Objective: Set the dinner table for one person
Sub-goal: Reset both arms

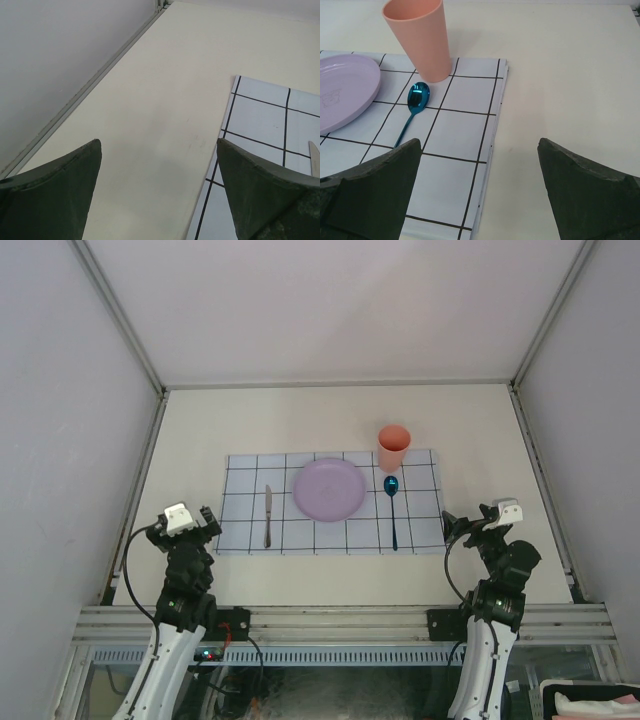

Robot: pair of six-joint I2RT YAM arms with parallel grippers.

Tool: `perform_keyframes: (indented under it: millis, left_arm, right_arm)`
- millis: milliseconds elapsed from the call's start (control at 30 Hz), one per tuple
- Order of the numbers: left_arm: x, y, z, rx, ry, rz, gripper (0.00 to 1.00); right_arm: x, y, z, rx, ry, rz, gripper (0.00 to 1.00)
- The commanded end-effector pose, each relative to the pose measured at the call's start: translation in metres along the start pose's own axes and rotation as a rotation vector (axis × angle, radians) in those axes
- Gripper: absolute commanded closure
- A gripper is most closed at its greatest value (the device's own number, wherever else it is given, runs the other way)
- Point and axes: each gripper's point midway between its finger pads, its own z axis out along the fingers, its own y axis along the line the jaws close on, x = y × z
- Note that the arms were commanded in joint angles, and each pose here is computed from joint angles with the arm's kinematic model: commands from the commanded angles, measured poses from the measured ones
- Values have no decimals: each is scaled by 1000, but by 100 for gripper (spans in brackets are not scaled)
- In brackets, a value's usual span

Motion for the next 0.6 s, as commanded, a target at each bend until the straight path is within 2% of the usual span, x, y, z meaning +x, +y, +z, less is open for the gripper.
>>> perform_keyframes:
  millis: [0, 567]
  left_arm:
    - [11, 2, 2, -17, -69, -65, 0]
    - [12, 5, 4, -16, -62, -70, 0]
  right_arm:
    - [23, -1, 1, -3, 22, -3, 0]
    - [24, -1, 1, -2, 24, -4, 0]
